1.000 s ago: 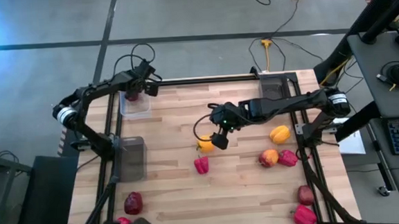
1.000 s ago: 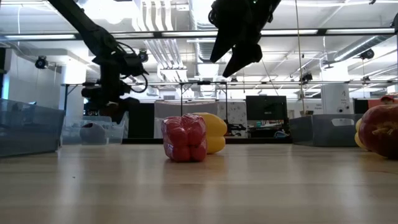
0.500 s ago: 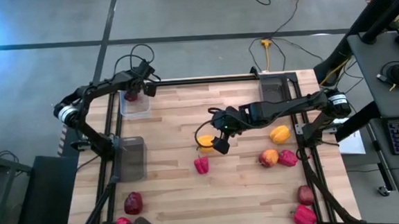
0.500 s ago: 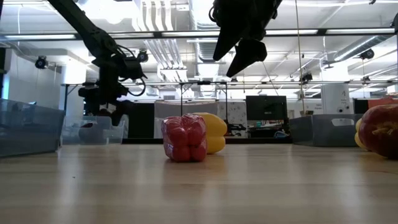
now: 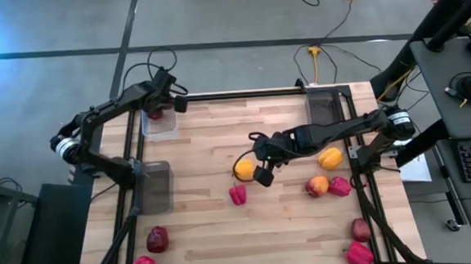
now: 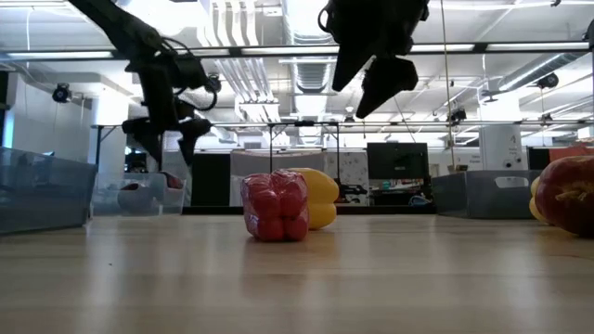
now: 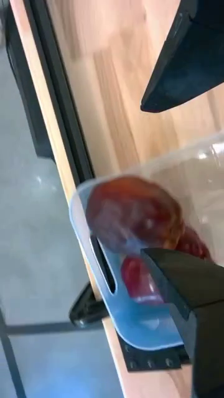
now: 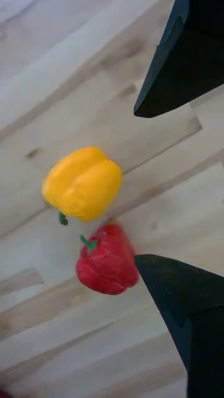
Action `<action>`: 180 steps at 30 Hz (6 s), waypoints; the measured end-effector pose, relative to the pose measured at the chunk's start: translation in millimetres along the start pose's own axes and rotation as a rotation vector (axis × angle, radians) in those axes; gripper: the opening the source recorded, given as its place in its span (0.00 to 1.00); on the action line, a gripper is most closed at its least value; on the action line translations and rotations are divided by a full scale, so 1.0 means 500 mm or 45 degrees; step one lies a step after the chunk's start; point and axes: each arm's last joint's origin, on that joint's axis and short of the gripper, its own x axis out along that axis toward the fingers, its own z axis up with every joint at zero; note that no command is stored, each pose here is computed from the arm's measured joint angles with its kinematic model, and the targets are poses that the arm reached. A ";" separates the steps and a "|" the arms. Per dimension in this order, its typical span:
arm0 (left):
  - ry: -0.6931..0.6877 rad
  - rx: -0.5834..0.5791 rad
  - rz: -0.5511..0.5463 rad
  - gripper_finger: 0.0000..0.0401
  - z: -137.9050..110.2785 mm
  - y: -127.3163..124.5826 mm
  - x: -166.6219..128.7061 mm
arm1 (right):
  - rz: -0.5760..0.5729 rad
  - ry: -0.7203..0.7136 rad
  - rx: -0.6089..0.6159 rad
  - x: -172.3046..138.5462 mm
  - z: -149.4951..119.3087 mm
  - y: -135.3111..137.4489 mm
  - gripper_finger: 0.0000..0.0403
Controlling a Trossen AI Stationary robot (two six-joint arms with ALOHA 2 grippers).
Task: Sort produce into baskets
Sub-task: Put the red apple into the transparent bin
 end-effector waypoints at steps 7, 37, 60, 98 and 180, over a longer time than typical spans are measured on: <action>-0.108 0.117 -0.299 0.88 -0.015 -0.054 -0.077 | -0.203 0.288 0.153 -0.014 -0.071 0.007 0.92; -0.443 0.698 -1.250 0.88 -0.272 -0.419 -0.276 | -0.842 1.029 1.193 -0.092 -0.442 0.148 0.92; -0.419 0.765 -1.298 0.88 -0.314 -0.441 -0.287 | -0.919 1.262 1.165 0.019 -0.536 0.054 0.73; -0.449 0.865 -1.179 0.88 -0.298 -0.383 -0.316 | -0.656 1.359 1.042 0.042 -0.546 0.058 0.76; -0.519 0.171 -0.944 0.92 -0.259 -0.236 -0.292 | -0.420 -0.285 0.451 -0.101 0.069 -0.052 0.94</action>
